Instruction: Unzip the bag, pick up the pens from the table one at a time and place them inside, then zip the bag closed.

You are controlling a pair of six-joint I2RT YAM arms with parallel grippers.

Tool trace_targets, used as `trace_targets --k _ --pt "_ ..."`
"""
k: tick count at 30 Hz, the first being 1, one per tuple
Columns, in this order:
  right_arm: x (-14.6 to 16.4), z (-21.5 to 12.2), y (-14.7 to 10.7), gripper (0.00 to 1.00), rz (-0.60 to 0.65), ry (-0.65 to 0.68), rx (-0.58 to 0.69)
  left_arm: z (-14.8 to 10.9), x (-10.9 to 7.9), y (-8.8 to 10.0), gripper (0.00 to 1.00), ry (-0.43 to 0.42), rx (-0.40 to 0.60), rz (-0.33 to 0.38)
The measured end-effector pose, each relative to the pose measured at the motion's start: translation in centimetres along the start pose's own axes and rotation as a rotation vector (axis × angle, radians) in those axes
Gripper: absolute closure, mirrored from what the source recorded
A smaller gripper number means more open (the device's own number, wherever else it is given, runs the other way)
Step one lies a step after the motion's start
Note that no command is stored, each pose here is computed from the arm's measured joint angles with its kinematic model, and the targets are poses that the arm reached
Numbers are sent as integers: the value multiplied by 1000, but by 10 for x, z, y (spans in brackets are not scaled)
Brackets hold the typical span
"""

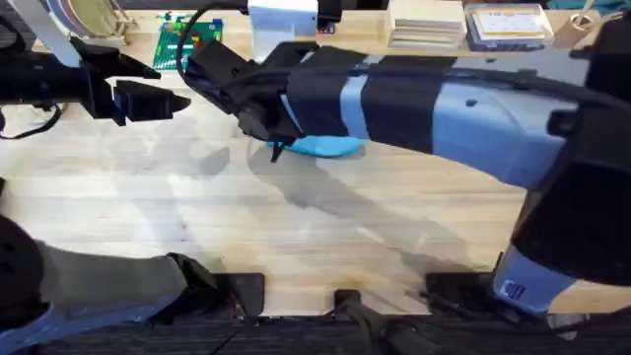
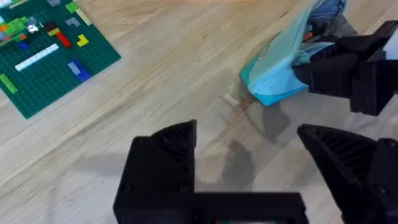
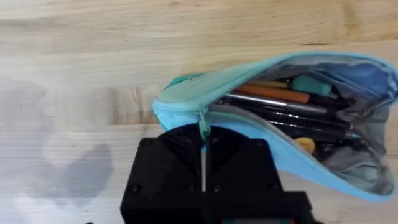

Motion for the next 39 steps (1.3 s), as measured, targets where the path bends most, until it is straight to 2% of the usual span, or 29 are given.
trace_targets --k 7,17,21,28,35,36,37,39 --pt "2 -14 6 968 -28 -16 13 0 0 0 7 0 0 0" --pt "6 -18 0 968 -48 -9 14 0 0 0 9 -1 -3 4" --pt "6 -18 0 969 -47 -9 14 3 -4 2 8 -39 -43 20" --pt "6 -18 0 969 -48 -9 14 25 3 -19 7 -148 -101 -29" --pt "6 -18 0 969 -48 -9 14 45 16 -42 7 -185 -124 -30" --pt "6 -18 0 968 -48 -9 14 53 21 -51 7 -199 -130 -45" --pt "6 -18 0 969 -47 -8 13 56 24 -53 7 -198 -143 -43" --pt "6 -18 1 968 -46 -6 13 58 34 -47 7 -155 -198 25"
Point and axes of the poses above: each hand's point on the last joint's axis, 136 mm out from that joint toward the fingers, its own z axis out along the fingers, its own x axis along the line the jaws close on, y = z × x, the point moved 4 cm from there along -z, back along the fingers, and after that the axes turned 11 degrees about z, right-handed, at the moved point
